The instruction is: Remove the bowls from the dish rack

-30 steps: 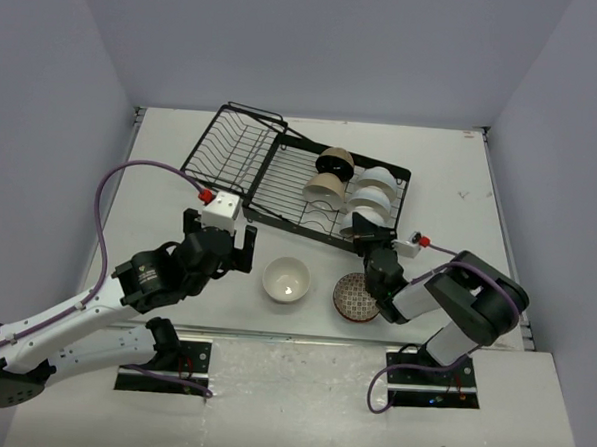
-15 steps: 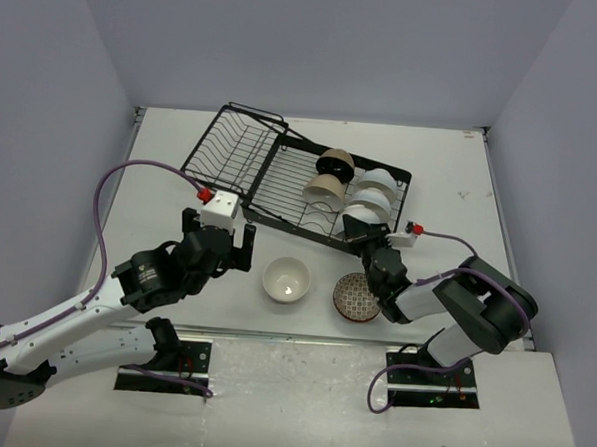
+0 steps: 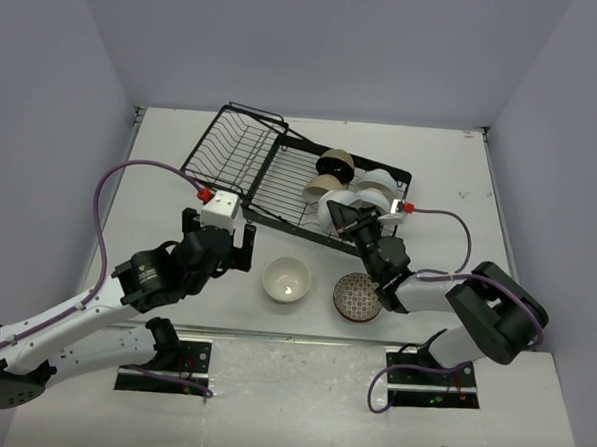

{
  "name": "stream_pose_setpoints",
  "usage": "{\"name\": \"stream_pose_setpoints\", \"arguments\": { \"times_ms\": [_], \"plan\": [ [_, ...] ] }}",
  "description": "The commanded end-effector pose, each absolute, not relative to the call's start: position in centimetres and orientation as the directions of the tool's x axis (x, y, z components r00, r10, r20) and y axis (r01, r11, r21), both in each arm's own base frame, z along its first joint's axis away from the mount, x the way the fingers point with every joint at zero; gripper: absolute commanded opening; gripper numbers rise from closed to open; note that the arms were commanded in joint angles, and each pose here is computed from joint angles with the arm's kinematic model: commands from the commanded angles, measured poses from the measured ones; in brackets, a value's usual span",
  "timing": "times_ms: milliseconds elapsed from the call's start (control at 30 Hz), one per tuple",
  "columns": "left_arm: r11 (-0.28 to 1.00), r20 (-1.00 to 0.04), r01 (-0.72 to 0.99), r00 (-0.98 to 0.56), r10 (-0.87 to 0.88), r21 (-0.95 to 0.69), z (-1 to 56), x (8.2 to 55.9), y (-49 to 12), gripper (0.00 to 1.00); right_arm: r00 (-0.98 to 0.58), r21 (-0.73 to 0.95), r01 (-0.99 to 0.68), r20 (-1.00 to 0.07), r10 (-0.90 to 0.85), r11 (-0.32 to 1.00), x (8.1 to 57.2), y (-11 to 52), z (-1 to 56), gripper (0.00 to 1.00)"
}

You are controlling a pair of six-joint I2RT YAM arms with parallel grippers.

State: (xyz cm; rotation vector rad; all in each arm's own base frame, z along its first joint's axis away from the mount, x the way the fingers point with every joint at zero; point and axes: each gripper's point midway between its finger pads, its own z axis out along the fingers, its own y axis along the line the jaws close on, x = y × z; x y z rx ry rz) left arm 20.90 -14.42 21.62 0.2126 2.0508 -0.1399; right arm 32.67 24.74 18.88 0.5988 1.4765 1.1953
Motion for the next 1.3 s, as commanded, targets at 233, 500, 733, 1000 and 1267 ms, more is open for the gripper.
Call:
{"name": "stream_pose_setpoints", "arguments": {
  "times_ms": [233, 500, 733, 1000, 1267],
  "plan": [
    [0.996, -0.933, 0.003, -0.35, -0.085, -0.092, 25.2, 21.6, -10.3, 1.0, -0.298, 0.686, -0.648, -0.629, 0.718, 0.331, 30.6, 29.8, 33.6, 0.0],
    [0.937, -0.929, -0.15, -0.152, -0.338, -0.316, 29.2, 19.9, -4.4, 1.0, -0.365, 0.516, -0.752, -0.844, 0.393, 0.41, 29.2, 36.1, 31.7, 0.0],
    [0.928, -0.928, -0.192, -0.138, -0.346, -0.318, 29.8, 20.0, -3.7, 1.0, -0.369, 0.31, -0.786, -0.93, -0.003, 0.535, 28.1, 43.2, 27.6, 0.0],
    [0.859, -0.889, -0.265, -0.015, -0.458, -0.439, 31.6, 19.0, -0.3, 1.0, -0.385, 0.073, -0.833, -0.789, -0.479, 0.548, 24.7, 49.5, 17.5, 0.0],
    [0.827, -0.865, -0.274, 0.038, -0.5, -0.49, 32.1, 18.7, 0.8, 1.0, -0.361, -0.033, -0.866, -0.65, -0.669, 0.499, 21.9, 51.1, 12.8, 0.0]
  ]
}}
